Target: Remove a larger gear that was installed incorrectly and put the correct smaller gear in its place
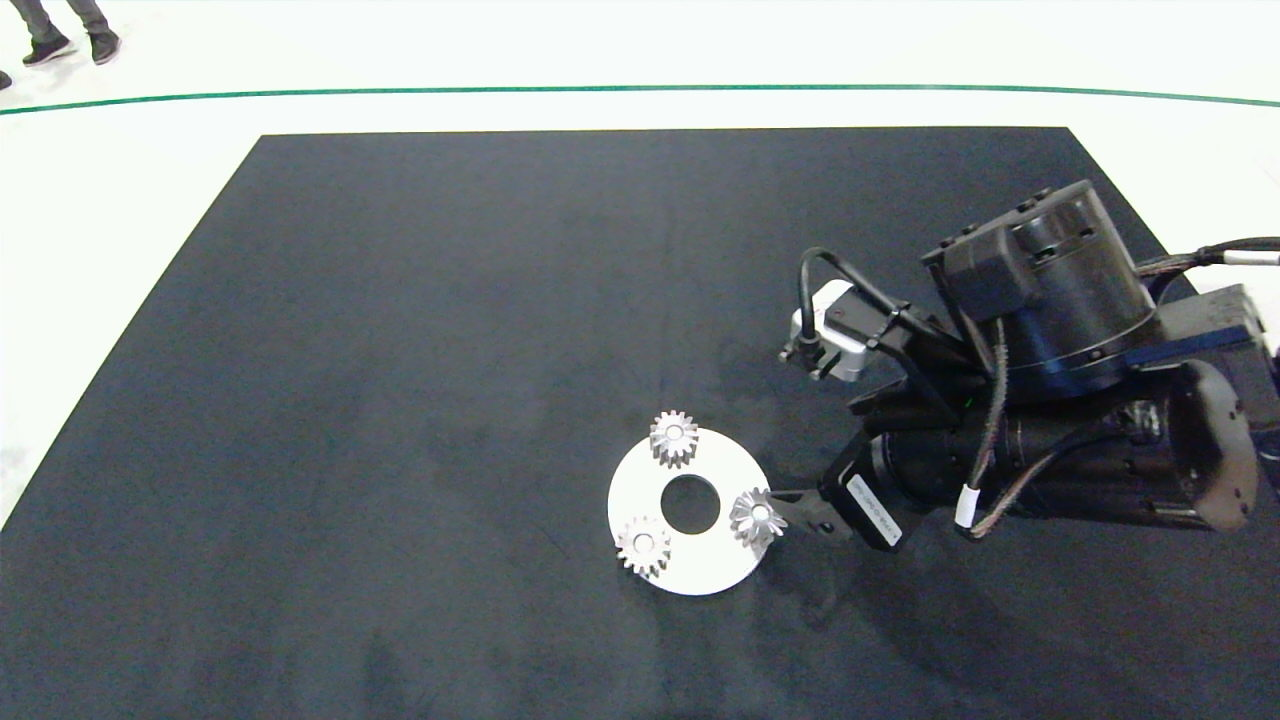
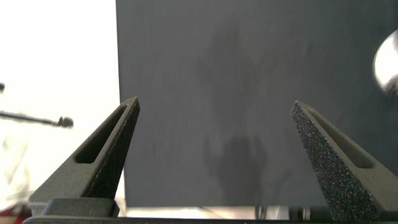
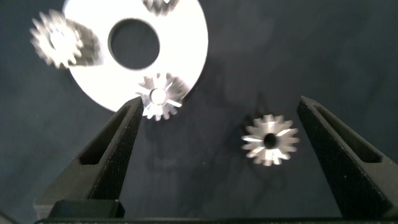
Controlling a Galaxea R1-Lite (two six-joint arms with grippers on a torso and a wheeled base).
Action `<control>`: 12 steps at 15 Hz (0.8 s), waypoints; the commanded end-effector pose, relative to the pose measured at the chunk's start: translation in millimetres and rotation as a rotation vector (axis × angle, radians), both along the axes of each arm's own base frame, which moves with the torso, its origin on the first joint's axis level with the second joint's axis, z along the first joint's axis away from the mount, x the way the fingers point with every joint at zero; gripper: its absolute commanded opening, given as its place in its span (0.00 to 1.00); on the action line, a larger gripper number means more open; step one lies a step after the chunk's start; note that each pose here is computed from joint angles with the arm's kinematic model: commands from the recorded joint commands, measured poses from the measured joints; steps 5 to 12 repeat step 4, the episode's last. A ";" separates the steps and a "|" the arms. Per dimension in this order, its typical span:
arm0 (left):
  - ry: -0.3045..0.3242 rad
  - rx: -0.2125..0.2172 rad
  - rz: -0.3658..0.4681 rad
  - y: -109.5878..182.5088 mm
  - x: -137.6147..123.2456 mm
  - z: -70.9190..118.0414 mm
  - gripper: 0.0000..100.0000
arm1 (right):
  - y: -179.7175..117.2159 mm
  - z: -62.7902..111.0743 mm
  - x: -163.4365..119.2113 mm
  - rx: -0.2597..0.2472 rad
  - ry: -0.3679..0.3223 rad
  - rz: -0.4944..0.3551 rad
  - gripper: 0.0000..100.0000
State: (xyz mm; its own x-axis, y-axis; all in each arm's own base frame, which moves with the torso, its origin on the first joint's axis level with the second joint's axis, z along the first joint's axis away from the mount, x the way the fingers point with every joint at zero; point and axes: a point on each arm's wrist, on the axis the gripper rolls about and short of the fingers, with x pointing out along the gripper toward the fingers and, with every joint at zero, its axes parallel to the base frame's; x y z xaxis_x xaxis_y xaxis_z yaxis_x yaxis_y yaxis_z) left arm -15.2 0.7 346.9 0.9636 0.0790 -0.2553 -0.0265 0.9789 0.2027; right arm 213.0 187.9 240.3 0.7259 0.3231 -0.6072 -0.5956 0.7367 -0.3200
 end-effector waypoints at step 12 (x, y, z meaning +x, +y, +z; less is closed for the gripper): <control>-0.224 -0.021 0.012 -1.4 -45.7 1.8 1.00 | -94.9 57.5 -73.8 0.108 -0.340 -0.310 1.00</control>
